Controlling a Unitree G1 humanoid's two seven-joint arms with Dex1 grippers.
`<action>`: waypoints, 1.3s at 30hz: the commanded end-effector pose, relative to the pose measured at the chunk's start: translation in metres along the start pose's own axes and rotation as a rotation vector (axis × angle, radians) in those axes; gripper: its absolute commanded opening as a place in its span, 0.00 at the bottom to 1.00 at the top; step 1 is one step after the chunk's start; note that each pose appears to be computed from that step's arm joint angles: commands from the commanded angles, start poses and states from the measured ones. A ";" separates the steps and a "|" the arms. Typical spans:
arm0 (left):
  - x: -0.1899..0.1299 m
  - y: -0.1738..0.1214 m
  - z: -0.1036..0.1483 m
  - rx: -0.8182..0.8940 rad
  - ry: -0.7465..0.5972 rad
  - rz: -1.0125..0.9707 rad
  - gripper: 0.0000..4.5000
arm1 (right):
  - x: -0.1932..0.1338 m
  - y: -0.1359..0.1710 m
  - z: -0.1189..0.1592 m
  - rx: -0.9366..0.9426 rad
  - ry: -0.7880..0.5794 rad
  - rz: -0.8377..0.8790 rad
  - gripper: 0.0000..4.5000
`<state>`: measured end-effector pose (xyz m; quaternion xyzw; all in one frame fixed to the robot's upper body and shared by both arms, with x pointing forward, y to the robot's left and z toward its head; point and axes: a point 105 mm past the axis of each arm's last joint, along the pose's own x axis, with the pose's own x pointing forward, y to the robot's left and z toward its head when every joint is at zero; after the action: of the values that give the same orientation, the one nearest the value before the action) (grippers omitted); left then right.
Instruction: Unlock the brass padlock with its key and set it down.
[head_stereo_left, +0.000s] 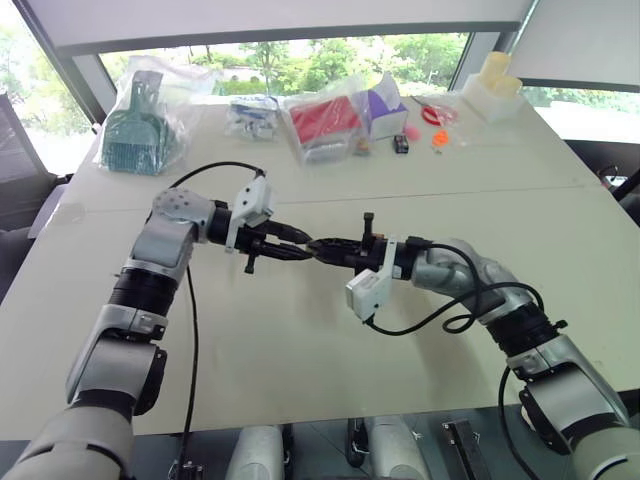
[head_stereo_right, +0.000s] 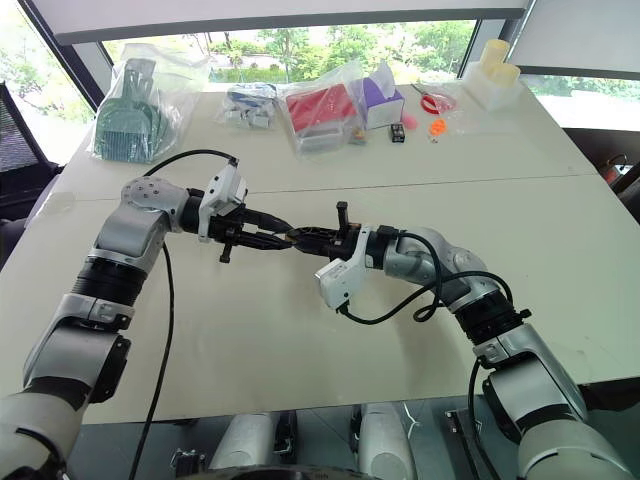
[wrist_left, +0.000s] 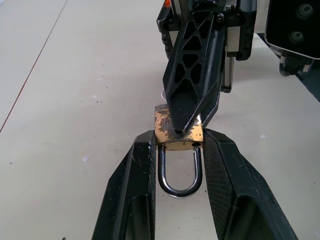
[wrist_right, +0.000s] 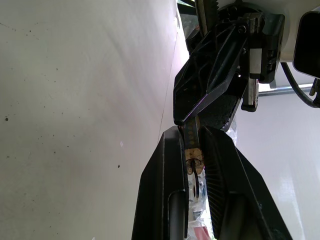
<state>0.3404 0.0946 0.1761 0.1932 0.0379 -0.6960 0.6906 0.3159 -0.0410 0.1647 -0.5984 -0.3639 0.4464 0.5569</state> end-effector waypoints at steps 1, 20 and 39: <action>0.002 -0.002 0.005 0.018 -0.002 -0.011 0.17 | 0.002 -0.021 0.006 -0.024 -0.037 -0.076 0.02; -0.038 0.016 0.032 -0.110 -0.140 0.177 0.99 | -0.003 -0.014 0.000 0.034 0.002 -0.059 0.00; -0.021 -0.004 0.023 -0.125 -0.137 0.164 0.00 | -0.002 -0.013 -0.001 0.052 0.005 -0.054 0.00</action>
<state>0.3354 0.1119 0.1997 0.0844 0.0337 -0.6388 0.7640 0.3192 -0.0437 0.1655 -0.5830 -0.3463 0.4492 0.5818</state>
